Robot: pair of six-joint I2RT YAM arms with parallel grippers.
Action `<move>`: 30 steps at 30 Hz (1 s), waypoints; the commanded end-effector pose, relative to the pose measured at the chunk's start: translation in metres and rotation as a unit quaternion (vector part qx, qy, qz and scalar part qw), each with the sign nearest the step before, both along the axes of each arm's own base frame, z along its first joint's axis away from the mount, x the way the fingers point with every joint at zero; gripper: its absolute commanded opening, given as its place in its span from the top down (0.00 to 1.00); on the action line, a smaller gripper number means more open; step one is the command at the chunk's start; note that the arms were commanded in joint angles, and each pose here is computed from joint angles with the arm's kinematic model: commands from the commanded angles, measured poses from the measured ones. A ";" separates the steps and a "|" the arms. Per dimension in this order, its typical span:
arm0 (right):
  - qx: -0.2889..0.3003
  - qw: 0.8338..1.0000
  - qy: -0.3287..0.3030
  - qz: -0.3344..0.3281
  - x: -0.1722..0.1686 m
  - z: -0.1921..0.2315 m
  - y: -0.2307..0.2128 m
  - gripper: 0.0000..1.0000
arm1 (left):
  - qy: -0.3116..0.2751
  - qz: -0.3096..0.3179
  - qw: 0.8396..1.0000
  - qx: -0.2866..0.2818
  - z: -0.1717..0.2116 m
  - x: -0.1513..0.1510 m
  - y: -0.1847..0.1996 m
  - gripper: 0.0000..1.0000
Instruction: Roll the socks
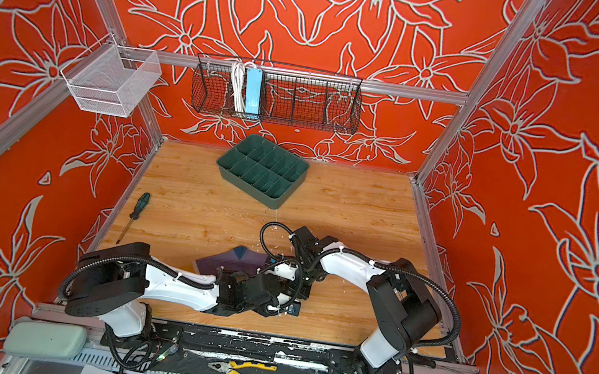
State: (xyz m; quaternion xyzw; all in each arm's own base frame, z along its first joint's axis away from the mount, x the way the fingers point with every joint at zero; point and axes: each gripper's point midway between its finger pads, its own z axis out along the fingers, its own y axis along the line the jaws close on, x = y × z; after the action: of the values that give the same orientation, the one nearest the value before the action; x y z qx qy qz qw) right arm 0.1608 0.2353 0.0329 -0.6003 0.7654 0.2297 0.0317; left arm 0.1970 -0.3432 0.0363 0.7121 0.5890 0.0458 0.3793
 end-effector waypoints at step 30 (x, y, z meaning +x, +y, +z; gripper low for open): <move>-0.008 0.811 -0.474 -0.342 0.107 0.159 -0.165 0.16 | 0.384 0.111 0.906 0.140 -0.026 -0.051 0.040 0.99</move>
State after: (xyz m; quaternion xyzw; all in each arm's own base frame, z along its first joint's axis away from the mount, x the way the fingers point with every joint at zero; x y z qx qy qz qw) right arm 0.2532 0.0868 0.1634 -0.3871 0.8194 -0.0707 0.4167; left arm 0.1946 -0.3458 0.0380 0.6806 0.7020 -0.0486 0.2039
